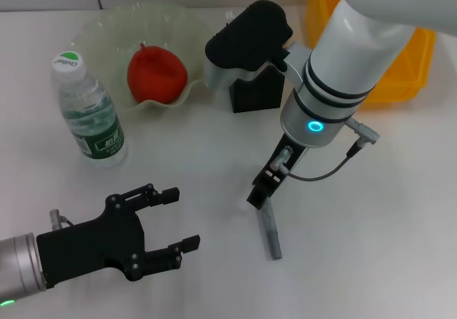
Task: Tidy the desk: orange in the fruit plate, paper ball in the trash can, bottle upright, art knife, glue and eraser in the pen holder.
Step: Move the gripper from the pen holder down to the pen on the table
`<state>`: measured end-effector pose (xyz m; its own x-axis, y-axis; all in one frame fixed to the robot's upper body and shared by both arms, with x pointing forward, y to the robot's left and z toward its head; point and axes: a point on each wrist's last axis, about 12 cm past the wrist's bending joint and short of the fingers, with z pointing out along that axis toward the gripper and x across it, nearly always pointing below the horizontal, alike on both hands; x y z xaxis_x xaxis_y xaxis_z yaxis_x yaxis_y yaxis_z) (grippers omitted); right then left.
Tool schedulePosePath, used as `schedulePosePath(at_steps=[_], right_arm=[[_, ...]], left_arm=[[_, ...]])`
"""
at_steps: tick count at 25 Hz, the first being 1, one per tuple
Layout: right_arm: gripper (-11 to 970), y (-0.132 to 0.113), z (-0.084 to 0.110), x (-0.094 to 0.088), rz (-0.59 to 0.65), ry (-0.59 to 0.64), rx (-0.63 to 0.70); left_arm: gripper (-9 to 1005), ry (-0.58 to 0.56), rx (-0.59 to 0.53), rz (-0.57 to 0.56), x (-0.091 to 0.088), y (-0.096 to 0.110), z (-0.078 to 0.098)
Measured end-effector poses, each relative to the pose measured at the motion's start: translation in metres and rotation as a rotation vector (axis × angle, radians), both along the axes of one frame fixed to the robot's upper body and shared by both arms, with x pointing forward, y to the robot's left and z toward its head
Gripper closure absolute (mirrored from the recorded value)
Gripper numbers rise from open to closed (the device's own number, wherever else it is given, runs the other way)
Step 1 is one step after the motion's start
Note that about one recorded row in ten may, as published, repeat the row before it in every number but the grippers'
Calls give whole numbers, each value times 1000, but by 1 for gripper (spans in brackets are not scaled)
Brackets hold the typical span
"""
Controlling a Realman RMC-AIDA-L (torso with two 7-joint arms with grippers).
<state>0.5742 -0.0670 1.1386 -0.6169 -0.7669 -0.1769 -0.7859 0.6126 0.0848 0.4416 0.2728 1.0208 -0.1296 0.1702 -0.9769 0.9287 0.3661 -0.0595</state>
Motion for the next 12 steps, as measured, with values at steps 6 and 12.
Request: schedulePosePath(at_steps=[6,12], right_arm=[[445,3,-4,0,0,0,13],[453,7,-10,0,4,10,8]], left_arm=[[217,0,2,1,0,0,0],[217,3,8,8,1,0,-1]])
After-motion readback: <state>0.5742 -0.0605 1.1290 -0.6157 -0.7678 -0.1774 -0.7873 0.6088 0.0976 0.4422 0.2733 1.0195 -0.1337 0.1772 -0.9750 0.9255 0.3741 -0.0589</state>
